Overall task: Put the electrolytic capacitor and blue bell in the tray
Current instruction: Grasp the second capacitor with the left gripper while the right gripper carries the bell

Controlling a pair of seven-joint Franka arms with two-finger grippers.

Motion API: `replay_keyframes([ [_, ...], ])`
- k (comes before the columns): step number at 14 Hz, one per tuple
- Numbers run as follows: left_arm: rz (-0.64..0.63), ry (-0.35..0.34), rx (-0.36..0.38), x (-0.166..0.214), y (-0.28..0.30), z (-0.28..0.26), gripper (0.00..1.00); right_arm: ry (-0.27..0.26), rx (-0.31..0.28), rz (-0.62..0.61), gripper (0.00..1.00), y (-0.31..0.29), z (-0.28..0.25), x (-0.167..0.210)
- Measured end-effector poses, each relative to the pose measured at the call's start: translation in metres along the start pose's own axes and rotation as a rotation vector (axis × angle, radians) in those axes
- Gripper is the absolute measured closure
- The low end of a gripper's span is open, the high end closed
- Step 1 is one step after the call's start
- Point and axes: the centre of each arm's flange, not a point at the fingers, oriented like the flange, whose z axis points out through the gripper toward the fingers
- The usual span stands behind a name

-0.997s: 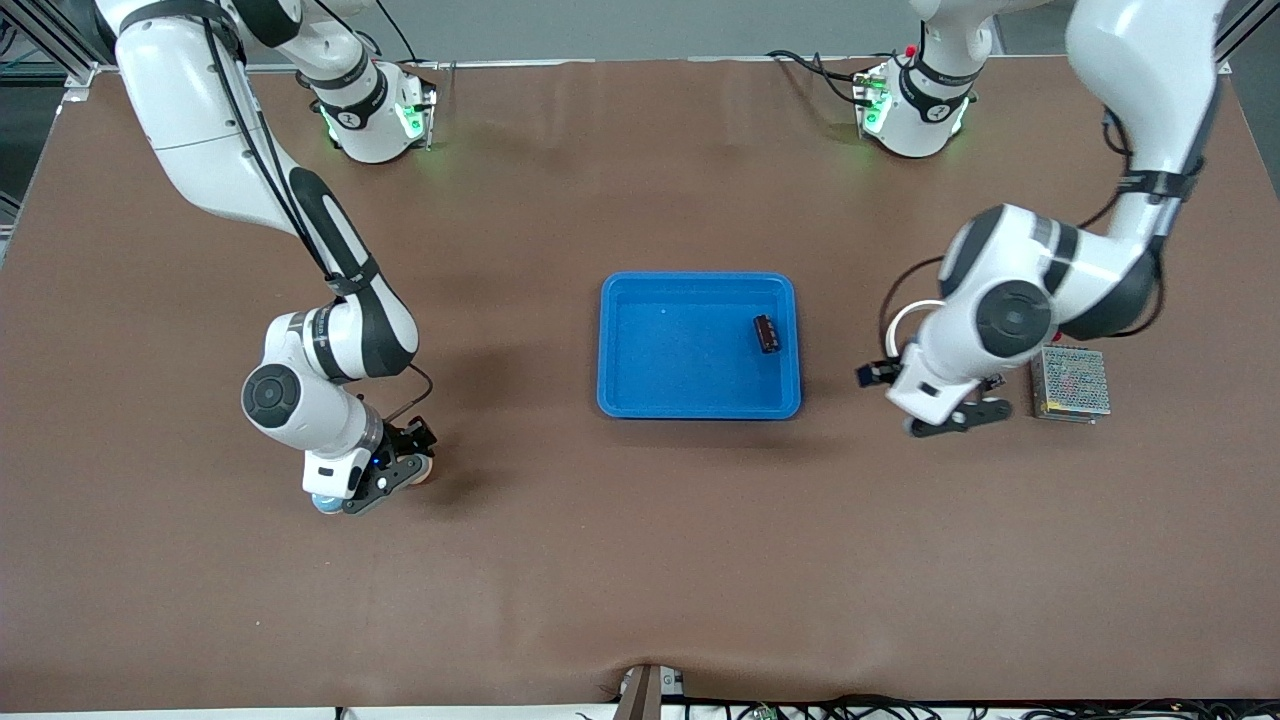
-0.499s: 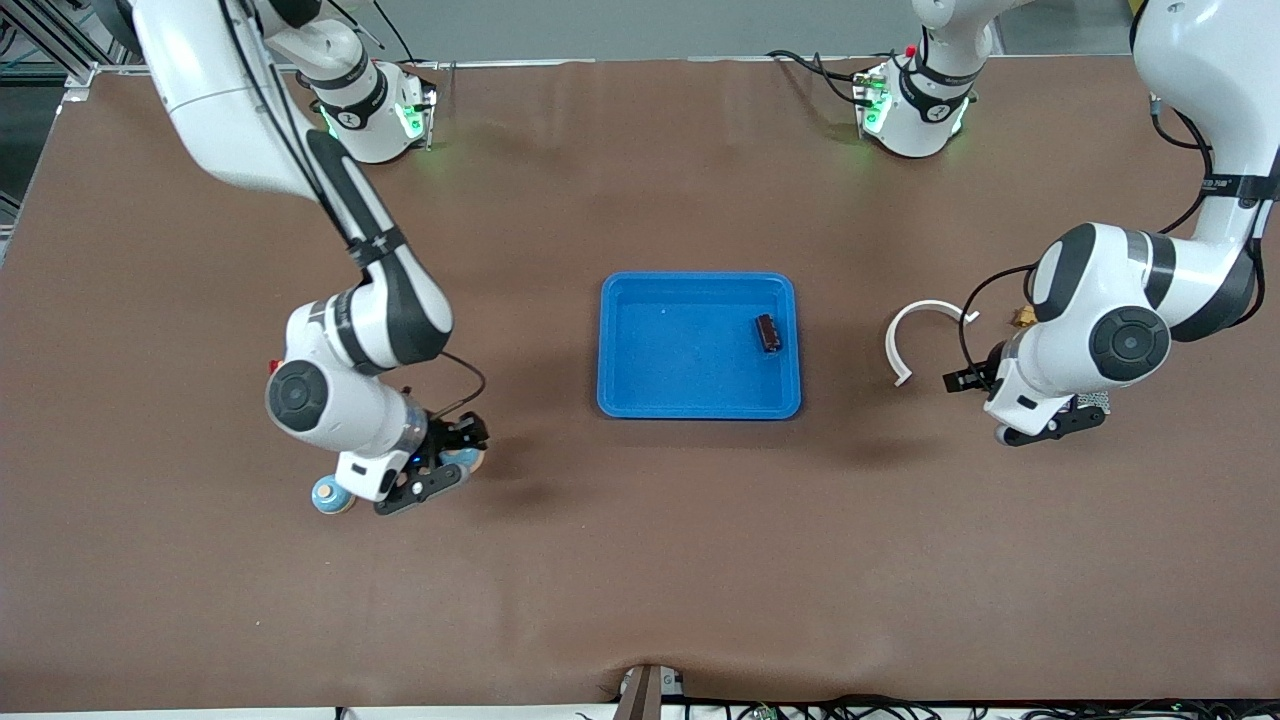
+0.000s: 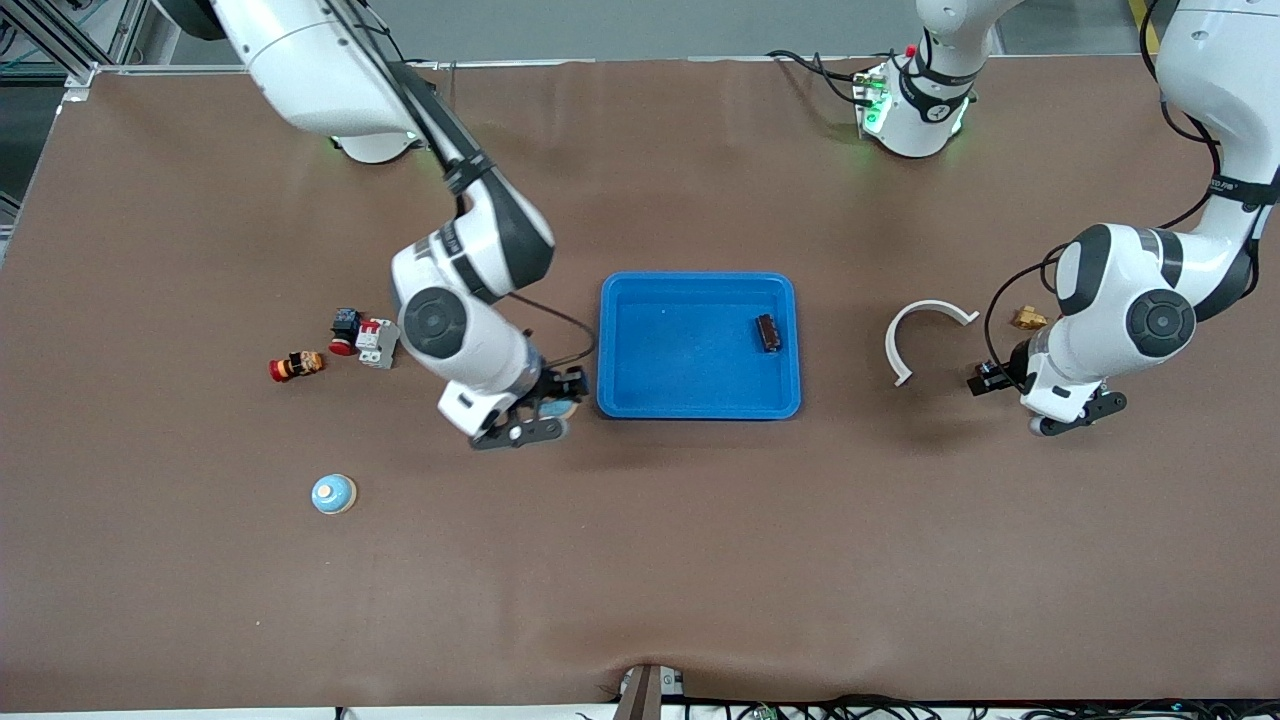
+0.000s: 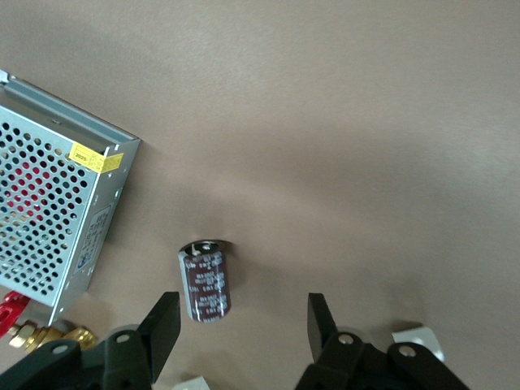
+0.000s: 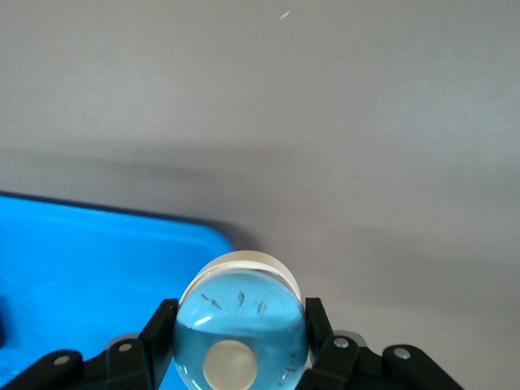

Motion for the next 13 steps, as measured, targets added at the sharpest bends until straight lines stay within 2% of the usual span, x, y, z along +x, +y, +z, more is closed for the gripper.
replay_keyframes([
  [4,-0.035,-0.014,-0.001,-0.002,-0.015,0.018,0.31,0.014,0.011,0.05,0.33,-0.055,0.01,-0.032],
  [9,-0.069,-0.042,-0.011,0.0,-0.028,0.034,0.32,0.058,0.029,0.045,0.33,-0.07,0.043,-0.057],
  [11,-0.068,-0.05,-0.015,-0.001,-0.027,0.04,0.4,0.053,0.022,0.037,0.33,-0.071,0.059,-0.066],
  [12,-0.061,-0.051,-0.01,-0.001,-0.027,0.042,0.4,0.049,0.018,0.033,0.33,-0.072,0.065,-0.07],
  [13,-0.051,-0.049,-0.001,-0.001,-0.027,0.044,0.47,0.043,0.014,0.028,0.33,-0.073,0.07,-0.073],
])
